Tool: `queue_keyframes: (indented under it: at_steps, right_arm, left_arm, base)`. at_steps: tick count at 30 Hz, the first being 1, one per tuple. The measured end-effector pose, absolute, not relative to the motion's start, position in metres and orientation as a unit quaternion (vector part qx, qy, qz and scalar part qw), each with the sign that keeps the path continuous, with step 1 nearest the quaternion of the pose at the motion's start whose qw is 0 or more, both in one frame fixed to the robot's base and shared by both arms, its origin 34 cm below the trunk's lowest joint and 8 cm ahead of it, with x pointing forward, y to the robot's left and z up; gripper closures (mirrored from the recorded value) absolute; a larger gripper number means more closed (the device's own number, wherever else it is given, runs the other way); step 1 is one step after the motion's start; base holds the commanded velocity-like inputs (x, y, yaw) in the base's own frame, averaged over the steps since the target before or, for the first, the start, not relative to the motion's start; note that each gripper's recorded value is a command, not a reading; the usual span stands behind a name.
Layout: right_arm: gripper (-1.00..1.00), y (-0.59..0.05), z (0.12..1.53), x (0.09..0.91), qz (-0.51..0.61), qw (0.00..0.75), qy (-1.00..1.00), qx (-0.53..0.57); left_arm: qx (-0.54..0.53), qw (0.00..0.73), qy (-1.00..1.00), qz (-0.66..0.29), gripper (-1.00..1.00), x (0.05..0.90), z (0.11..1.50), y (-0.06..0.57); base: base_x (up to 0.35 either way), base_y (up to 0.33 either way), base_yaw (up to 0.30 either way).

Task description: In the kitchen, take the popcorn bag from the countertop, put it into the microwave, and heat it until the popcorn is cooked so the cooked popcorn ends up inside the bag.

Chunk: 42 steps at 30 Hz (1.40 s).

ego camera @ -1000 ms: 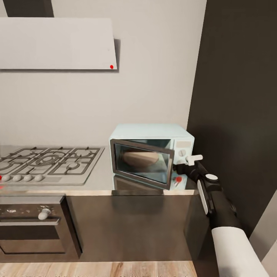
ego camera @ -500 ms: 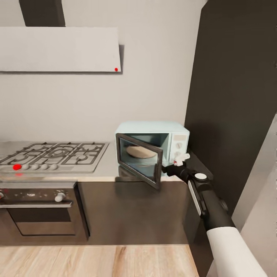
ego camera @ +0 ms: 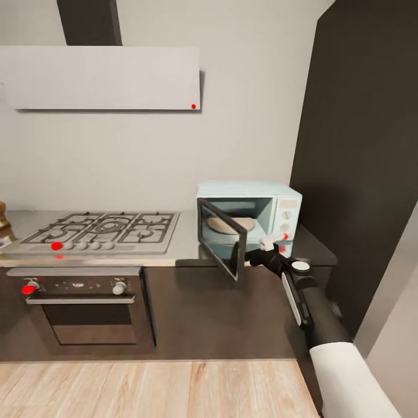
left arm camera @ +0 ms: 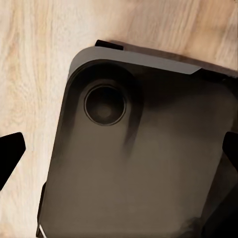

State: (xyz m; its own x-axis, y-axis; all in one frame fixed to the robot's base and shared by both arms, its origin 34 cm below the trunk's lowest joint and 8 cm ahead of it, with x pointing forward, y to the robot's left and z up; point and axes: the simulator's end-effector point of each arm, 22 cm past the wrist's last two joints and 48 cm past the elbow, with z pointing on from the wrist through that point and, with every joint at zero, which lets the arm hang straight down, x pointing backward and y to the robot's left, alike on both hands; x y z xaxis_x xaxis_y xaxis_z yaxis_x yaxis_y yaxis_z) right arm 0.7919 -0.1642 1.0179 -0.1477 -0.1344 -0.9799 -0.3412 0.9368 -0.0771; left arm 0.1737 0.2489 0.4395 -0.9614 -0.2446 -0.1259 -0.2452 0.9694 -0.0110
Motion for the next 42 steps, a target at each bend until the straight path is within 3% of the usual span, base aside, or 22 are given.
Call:
queue_keyframes:
  at_steps: [21,27,30,32,35,42]
  right_arm:
    - [-1.00,-0.188,1.006,0.786,0.068,0.592,0.791,-0.138]
    - [-1.00,-0.211,1.001,0.787,0.073,0.587,0.798,-0.112]
    - [-1.00,-0.322,1.001,0.786,0.023,0.591,0.805,-0.038]
    - [-1.00,-0.388,0.978,0.779,-0.012,0.566,0.824,-0.009]
    - [-1.00,-0.437,0.902,0.762,-0.026,0.491,0.871,0.017]
    - [-1.00,-0.427,0.704,0.682,-0.008,0.319,0.948,0.003]
  left_arm:
    - [-0.121,0.064,0.991,0.002,-1.00,0.174,0.440,0.249]
    - [-0.122,0.063,0.990,0.002,-1.00,0.174,0.440,0.249]
    - [-0.125,0.064,0.990,0.003,-1.00,0.174,0.440,0.249]
    - [-0.126,0.064,0.990,0.004,-1.00,0.174,0.440,0.250]
    - [-0.126,0.064,0.990,0.004,-1.00,0.174,0.440,0.250]
    - [-0.127,0.063,0.990,0.003,-1.00,0.173,0.439,0.250]
  base:
    - [0.000,0.321,0.000]
    - [0.000,0.103,0.000]
    - [0.000,0.004,0.000]
    - [0.000,0.000,0.000]
    - [0.000,0.000,0.000]
    - [0.000,0.000,0.000]
